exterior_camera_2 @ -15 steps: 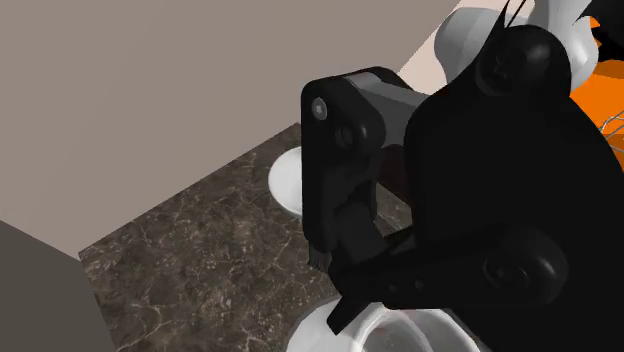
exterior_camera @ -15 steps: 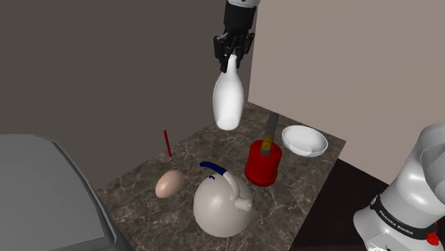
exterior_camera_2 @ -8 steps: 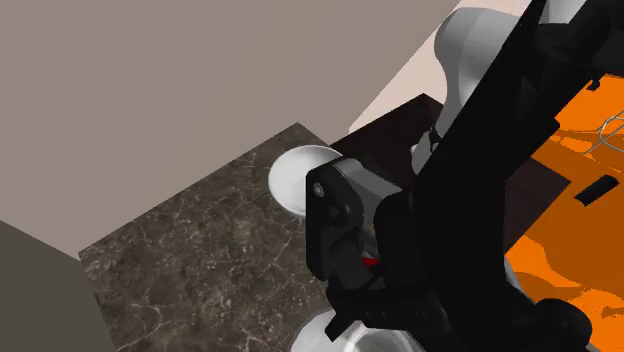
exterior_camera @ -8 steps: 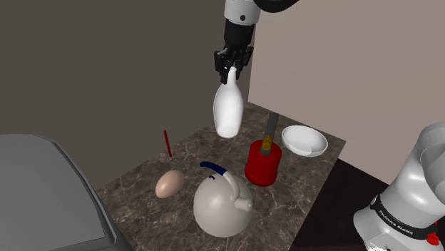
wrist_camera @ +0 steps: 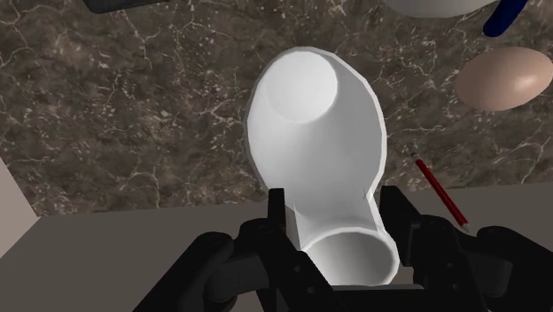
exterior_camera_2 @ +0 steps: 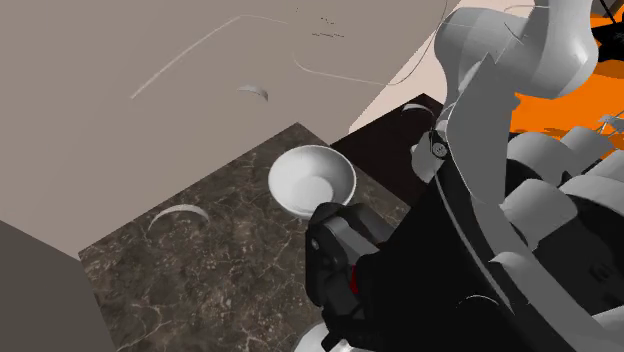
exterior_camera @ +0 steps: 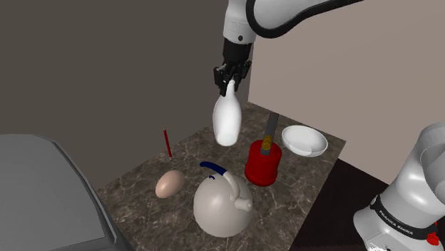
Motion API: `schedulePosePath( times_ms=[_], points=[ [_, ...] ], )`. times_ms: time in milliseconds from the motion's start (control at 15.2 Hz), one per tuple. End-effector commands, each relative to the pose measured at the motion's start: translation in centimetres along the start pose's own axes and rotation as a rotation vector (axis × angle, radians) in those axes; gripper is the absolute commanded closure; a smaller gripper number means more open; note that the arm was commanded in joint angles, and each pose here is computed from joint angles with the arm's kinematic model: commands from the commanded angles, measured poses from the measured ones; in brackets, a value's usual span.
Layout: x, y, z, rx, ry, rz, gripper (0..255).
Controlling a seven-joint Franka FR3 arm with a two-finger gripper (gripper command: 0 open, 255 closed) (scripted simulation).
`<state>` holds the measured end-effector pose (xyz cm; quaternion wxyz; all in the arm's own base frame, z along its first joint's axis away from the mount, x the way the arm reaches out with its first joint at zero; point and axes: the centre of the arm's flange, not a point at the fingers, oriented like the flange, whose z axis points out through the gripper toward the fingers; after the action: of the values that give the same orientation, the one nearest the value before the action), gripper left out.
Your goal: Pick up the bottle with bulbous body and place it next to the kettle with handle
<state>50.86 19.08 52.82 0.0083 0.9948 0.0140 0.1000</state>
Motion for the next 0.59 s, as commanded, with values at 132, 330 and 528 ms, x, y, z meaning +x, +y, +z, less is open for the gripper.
schedulePosePath(
  times_ms=[132,330,528],
  points=[
    [-0.5,0.0,2.0,0.000,0.001,0.000,255],
    [-0.8,0.0,3.6,0.000,0.001,0.000,255],
    [-1.2,0.0,5.1,0.000,0.001,0.000,255]
  ],
)
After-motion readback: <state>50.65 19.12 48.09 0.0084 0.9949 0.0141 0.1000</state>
